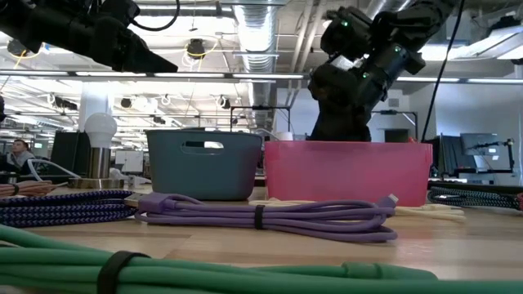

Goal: Pick & Place USB Port
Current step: Put the white charger cable into the red bin

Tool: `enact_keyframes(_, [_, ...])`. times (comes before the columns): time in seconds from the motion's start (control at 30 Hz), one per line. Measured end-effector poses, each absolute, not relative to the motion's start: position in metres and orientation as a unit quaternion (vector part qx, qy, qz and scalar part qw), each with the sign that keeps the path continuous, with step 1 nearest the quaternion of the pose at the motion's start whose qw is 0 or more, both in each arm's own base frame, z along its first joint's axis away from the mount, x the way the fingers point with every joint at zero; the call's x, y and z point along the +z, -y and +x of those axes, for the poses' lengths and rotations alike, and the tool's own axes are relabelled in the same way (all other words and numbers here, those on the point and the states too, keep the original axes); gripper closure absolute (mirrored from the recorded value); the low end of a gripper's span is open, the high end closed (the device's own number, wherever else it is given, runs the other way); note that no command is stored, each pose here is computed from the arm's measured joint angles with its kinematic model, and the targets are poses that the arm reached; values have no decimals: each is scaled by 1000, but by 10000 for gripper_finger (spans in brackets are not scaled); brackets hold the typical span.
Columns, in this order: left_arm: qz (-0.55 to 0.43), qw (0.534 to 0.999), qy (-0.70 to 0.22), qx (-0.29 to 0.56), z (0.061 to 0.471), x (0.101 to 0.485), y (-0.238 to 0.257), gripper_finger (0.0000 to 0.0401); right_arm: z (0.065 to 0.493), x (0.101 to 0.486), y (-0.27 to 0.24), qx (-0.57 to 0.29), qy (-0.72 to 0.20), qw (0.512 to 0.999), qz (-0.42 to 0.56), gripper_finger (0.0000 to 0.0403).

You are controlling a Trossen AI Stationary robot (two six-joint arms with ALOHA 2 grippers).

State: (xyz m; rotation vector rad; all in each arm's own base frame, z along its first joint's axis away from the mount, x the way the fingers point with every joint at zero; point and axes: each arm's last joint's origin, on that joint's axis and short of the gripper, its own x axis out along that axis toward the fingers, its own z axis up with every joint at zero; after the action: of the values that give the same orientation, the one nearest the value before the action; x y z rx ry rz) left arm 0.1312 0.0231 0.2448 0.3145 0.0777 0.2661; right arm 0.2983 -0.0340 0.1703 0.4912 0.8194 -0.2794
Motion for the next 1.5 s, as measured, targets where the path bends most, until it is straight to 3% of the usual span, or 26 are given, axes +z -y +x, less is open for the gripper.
enact_keyframes(0.4, [156, 978, -39, 132, 131, 245, -23, 389, 305, 149, 27, -93, -432, 864, 241, 244])
enact_keyframes(0.73, [156, 978, -40, 133, 131, 244, -23, 389, 300, 174, 23, -44, -398, 879, 258, 250])
enact_keyframes(1.03, [156, 978, -40, 133, 131, 244, -23, 389, 302, 169, 6, -35, -442, 858, 259, 244])
enact_keyframes(1.33, [156, 978, -40, 133, 131, 245, -23, 389, 317, 220, 0, -52, -479, 849, 217, 237])
enact_keyframes(1.5, [154, 978, -40, 134, 131, 245, -23, 389, 318, 223, 0, -54, -483, 847, 217, 237])
